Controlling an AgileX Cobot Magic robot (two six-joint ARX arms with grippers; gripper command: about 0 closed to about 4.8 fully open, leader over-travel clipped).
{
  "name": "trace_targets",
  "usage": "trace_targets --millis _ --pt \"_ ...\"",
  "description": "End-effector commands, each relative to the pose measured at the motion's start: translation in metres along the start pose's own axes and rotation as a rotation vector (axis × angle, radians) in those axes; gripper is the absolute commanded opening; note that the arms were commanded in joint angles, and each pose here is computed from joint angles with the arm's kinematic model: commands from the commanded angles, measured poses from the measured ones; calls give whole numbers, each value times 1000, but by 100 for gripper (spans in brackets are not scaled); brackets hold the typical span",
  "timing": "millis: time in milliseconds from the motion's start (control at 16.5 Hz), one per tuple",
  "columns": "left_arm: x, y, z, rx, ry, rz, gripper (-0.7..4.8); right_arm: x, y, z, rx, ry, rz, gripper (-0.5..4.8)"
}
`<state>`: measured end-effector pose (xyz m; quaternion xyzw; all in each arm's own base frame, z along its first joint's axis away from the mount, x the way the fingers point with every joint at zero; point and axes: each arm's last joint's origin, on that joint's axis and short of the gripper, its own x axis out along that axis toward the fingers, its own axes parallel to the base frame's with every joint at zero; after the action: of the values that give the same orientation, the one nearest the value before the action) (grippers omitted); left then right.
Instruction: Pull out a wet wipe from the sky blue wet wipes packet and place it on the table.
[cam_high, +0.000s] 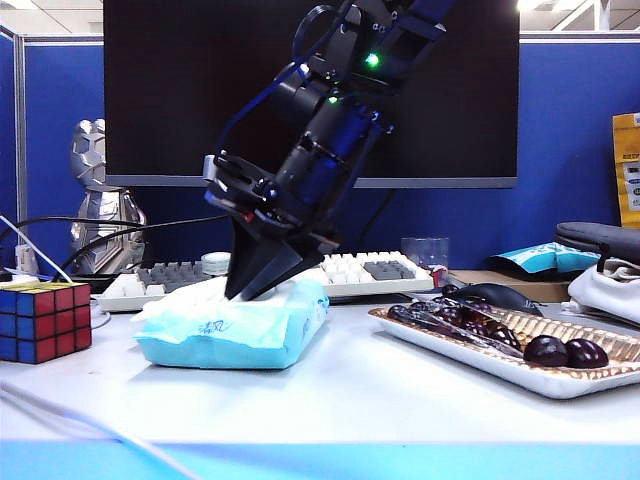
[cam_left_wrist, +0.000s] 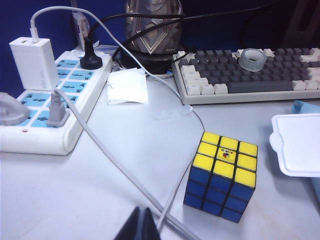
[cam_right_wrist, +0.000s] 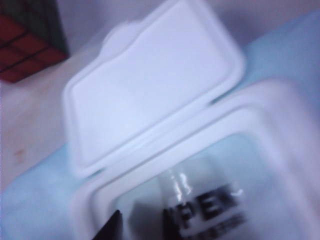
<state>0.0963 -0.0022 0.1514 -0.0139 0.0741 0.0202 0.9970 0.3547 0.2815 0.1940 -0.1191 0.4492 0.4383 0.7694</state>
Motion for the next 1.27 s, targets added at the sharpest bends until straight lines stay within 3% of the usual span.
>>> trace_targets --millis 61,121,182,667,909,1273 --pt "0 0 -2 2 10 1 -5 -1 -2 6 -20 -50 -57 127" --pt "0 0 -2 2 10 1 -5 -1 -2 6 -20 -50 -69 160" --pt "0 0 -2 2 10 1 -5 -1 -3 7 -20 -50 -93 245" --pt "0 0 -2 1 10 1 -5 -2 -5 10 -28 -80 -166 239" --pt "0 0 -2 1 10 1 -5 -3 -7 11 -46 -86 -223 156" --pt "0 0 -2 1 10 1 -5 -2 -7 4 -84 0 -227 150"
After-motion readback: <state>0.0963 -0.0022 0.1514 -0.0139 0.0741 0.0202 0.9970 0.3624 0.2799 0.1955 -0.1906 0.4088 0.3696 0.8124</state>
